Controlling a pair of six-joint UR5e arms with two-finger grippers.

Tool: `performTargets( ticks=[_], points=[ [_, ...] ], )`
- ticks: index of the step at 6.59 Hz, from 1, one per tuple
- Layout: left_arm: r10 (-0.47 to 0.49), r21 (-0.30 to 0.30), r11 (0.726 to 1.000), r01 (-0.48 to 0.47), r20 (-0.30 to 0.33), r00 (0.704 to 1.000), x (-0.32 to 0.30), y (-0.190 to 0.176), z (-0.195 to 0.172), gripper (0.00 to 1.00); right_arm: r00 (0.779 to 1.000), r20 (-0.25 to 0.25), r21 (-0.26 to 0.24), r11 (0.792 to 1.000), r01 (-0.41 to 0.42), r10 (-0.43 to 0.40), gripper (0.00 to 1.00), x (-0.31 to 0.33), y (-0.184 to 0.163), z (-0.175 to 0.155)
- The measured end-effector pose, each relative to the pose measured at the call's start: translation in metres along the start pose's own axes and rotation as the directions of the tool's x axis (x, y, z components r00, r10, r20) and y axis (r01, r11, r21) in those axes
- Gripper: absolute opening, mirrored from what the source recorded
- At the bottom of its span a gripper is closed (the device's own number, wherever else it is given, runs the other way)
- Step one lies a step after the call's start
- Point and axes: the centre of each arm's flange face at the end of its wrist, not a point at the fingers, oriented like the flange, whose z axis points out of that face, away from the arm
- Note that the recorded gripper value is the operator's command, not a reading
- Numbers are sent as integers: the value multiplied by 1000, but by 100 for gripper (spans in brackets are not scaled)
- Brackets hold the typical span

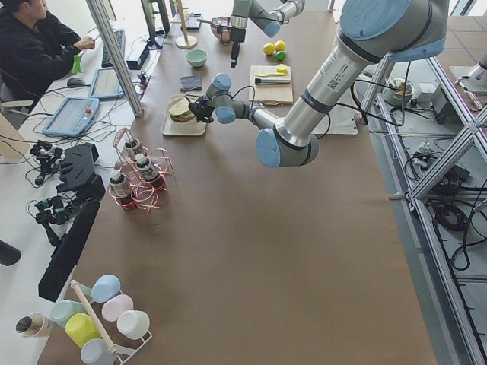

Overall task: Make sandwich and place on tray
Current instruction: 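Lower the plate onto the tray and open the left gripper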

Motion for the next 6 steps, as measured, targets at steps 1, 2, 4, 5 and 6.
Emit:
performTargets(
  ticks=[1,2,4,5,6],
  points=[
    [7,6,1000,-7,1,1000,-1,0,2,64,1000,0,1,1000,0,0,100,0,0,0],
    [18,11,1000,-18,3,1000,-2,-1,4,65,1000,-1,5,1000,-1,1,100,0,-1,0],
    [32,12,999,-32,2,999,3,-12,1,64,1000,-4,13,1000,-5,5,100,2,-5,-2],
    [49,-6,999,-49,-1,999,9,-22,-8,64,1000,-5,15,1000,-6,6,100,2,-7,-3],
    [62,-39,997,-62,-2,998,15,-32,-22,97,1000,-5,17,1000,-7,7,100,3,-8,-4]
  ],
)
